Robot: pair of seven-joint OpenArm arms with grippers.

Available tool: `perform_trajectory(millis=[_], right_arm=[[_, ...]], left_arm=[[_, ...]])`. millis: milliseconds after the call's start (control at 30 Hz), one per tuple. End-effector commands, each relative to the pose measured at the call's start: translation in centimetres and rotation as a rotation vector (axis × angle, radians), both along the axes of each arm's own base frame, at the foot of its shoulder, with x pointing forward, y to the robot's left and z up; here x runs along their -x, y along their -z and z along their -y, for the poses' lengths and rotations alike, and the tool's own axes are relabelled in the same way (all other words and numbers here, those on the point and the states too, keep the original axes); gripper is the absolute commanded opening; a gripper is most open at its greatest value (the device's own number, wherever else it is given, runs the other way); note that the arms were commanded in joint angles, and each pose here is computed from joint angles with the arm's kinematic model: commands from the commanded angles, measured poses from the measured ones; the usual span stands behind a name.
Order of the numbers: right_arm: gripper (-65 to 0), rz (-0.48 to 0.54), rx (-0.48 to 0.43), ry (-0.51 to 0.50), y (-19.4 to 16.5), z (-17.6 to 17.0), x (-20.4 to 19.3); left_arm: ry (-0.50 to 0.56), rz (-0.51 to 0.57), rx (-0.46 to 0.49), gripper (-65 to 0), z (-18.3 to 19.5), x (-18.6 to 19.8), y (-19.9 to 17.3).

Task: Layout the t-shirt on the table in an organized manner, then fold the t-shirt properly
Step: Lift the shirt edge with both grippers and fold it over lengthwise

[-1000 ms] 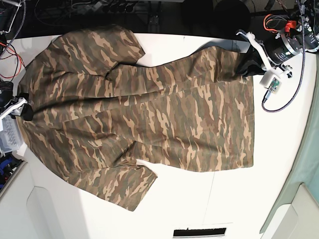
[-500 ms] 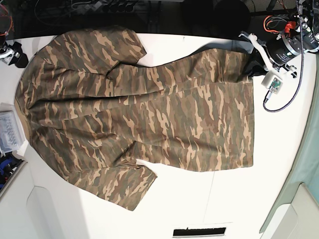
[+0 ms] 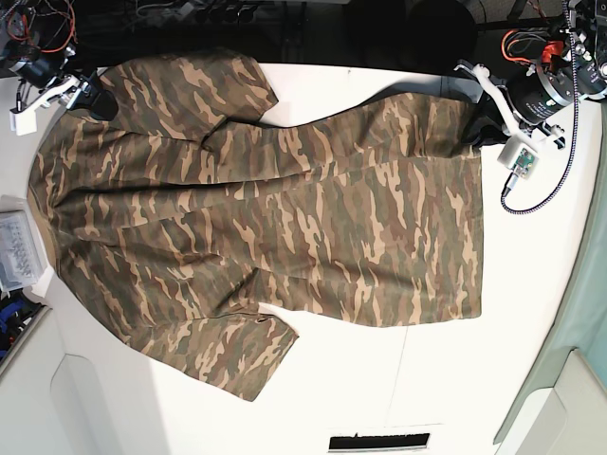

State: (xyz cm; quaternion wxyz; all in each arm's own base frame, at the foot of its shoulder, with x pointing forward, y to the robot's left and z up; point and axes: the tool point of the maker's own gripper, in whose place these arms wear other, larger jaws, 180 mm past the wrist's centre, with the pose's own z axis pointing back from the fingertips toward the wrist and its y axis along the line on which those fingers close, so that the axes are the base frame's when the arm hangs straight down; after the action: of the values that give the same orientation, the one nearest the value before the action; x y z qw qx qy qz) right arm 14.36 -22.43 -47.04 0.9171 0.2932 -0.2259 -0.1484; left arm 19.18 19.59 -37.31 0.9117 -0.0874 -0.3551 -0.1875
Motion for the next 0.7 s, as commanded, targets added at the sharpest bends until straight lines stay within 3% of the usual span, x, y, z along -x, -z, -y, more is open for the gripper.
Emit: perform_trajectory(millis=[0, 233, 300, 400, 667], right_arm=[[-29.4, -0.078, 0.02, -0.045, 0.9, -0.5, 2.3], [-31.6, -0.035, 0.002, -0.072, -0.1, -3.3, 2.6], [-42.9, -0.017, 0.007, -0.062, -0.4, -3.2, 2.1], [-65.0, 0.012, 0.031, -0.028, -0.6, -2.3, 1.4], [-65.0, 0.062, 0.125, -0.009, -2.6, 1.4, 0.2]], left_arm=[[0.006, 0.034, 0.004, -65.0, -0.1, -0.5, -0.9], [0.005, 0.042, 0.008, -65.0, 0.0, -0.6, -1.0], [0.005, 0.045, 0.009, -65.0, 0.0, -0.7, -1.0], [0.005, 0.045, 0.009, -65.0, 0.0, -0.7, -1.0], [0.005, 0.049, -0.001, -65.0, -0.4, -0.8, -1.2]])
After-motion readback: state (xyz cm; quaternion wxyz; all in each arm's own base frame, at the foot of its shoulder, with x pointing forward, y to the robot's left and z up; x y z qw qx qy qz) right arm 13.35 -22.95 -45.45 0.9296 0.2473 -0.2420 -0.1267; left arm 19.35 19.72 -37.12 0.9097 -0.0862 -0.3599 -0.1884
